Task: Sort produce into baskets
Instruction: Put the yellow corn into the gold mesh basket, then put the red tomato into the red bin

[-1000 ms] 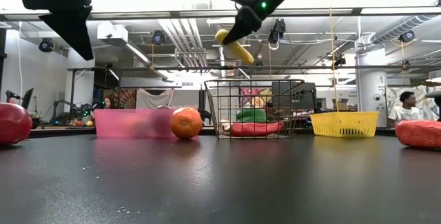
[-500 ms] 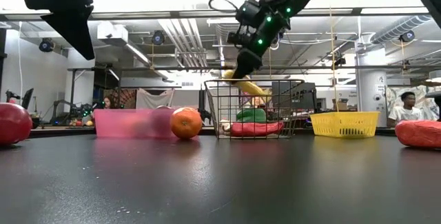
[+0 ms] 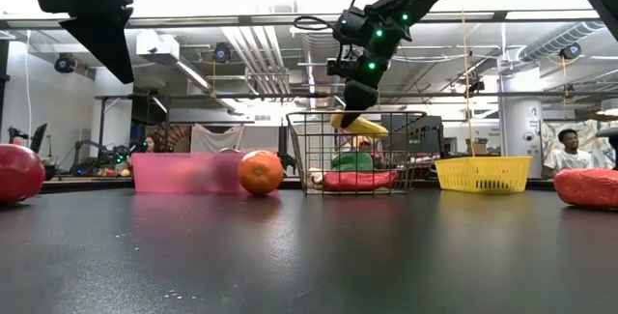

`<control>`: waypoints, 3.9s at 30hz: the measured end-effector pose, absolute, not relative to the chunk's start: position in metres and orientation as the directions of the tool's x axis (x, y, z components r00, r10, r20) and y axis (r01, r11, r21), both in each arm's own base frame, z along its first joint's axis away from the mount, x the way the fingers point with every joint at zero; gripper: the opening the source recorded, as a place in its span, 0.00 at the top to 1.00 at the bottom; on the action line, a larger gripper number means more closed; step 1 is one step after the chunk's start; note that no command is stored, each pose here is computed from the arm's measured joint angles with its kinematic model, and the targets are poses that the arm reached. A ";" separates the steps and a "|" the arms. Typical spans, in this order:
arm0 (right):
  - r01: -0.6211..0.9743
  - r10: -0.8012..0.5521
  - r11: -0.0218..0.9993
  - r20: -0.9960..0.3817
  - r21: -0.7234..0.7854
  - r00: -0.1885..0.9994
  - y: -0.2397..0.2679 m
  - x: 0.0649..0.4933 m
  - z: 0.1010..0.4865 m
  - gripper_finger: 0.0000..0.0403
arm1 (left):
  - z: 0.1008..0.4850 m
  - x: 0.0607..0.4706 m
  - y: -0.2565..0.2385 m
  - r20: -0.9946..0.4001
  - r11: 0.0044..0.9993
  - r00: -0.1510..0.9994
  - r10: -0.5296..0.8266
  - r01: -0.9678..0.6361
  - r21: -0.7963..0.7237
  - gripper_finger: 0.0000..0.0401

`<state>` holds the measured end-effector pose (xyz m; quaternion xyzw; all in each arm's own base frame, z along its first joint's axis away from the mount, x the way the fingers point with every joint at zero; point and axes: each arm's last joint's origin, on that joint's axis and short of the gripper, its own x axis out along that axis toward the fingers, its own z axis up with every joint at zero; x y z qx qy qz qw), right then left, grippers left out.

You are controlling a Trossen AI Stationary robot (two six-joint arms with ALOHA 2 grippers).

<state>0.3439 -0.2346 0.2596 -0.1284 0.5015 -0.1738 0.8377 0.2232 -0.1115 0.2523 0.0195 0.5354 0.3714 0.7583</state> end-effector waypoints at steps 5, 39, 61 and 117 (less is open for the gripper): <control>0.202 -0.415 0.910 -0.809 -0.363 0.417 -0.239 0.341 0.256 0.56 | 0.252 0.223 -0.112 -0.798 0.721 0.151 0.584 -0.548 0.424 0.26; 0.381 -0.386 0.899 -0.801 -0.216 0.458 -0.189 0.309 0.325 0.50 | 0.250 0.225 -0.117 -0.872 0.760 0.122 0.474 -0.557 0.336 0.26; 0.185 -0.146 0.982 -0.724 -0.026 0.674 -0.041 0.273 0.352 0.50 | 0.246 0.218 -0.130 -0.988 0.820 -0.157 0.011 -0.564 0.099 0.26; 0.035 0.000 0.999 -0.697 0.037 0.717 0.020 0.282 0.333 0.50 | 0.181 0.199 -0.080 -0.930 0.836 -0.344 0.129 -0.466 0.288 0.26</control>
